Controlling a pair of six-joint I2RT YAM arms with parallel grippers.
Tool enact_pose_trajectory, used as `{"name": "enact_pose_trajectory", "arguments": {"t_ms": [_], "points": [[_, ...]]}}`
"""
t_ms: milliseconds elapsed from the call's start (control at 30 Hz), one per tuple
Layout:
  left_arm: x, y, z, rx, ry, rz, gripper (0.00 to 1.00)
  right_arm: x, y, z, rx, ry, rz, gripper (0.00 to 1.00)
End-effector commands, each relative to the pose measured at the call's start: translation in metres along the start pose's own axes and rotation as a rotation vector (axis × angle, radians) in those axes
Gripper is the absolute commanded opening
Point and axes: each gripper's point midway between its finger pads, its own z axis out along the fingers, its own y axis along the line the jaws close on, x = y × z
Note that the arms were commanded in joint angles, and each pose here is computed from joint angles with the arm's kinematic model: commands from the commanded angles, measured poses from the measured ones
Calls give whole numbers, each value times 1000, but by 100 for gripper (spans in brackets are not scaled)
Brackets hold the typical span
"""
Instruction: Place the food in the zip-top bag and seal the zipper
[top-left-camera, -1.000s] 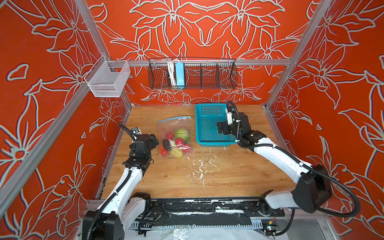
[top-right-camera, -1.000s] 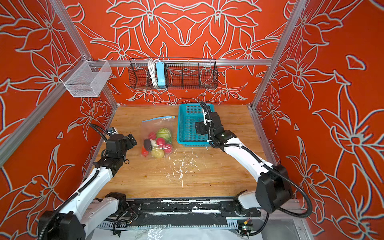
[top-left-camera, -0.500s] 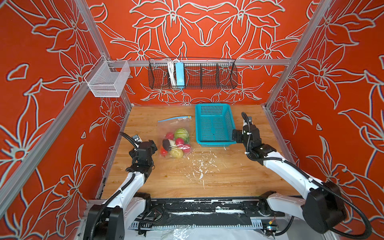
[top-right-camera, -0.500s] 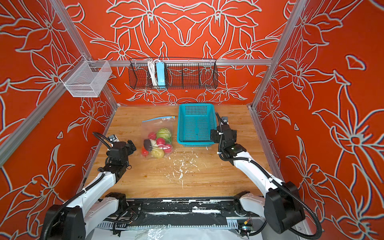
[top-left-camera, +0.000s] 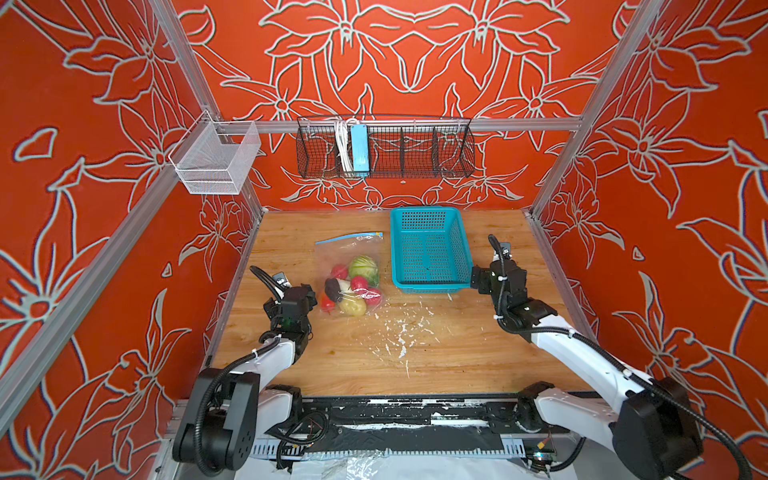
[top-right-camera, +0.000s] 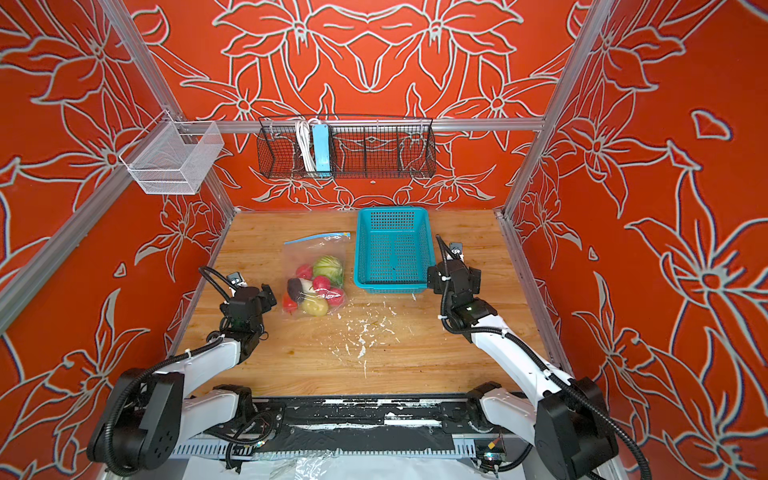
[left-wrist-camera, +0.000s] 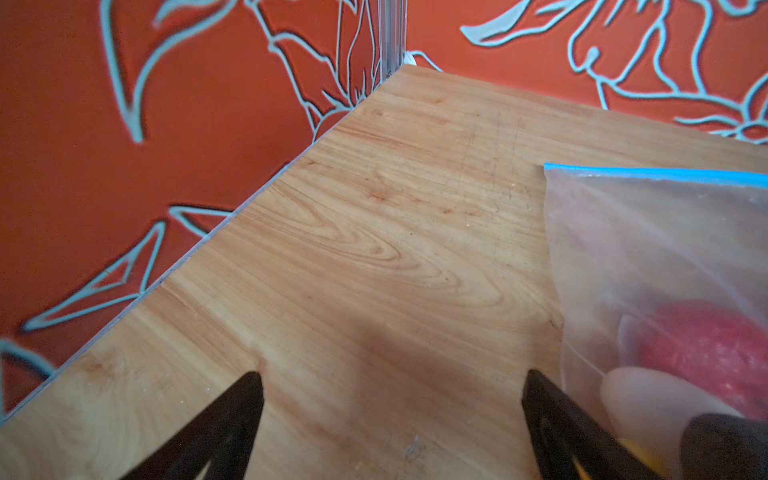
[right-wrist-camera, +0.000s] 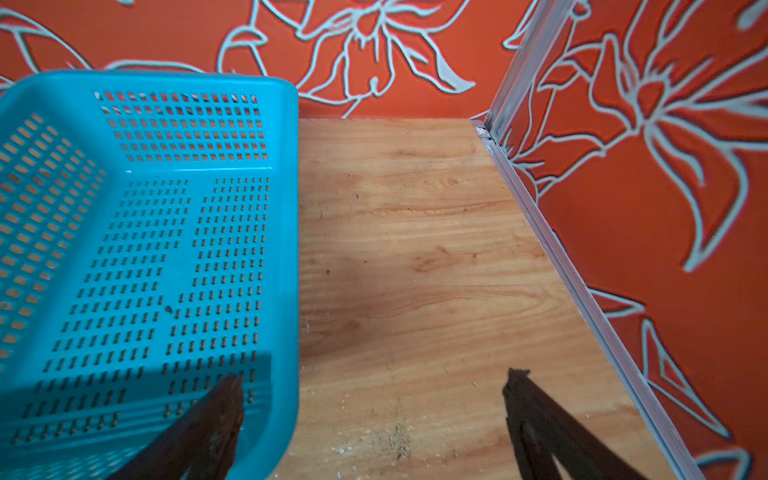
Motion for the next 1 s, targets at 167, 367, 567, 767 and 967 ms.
{"name": "enact_pose_trajectory", "arguments": {"t_ms": [167,367,567,767,967], "points": [[-15,-14,3,57,-38,4,97,9,-28,-3,82,-66,10,98],[5,-51,5,274,-3,113,97,14,-44,4,135,-94,18,98],[4,-53,19,267,52,110,97,30,-63,22,195,-77,62,98],[5,-53,18,268,61,111,97,50,-85,37,270,-56,118,98],[4,-53,18,268,62,111,97,56,-105,34,353,-114,166,98]]}}
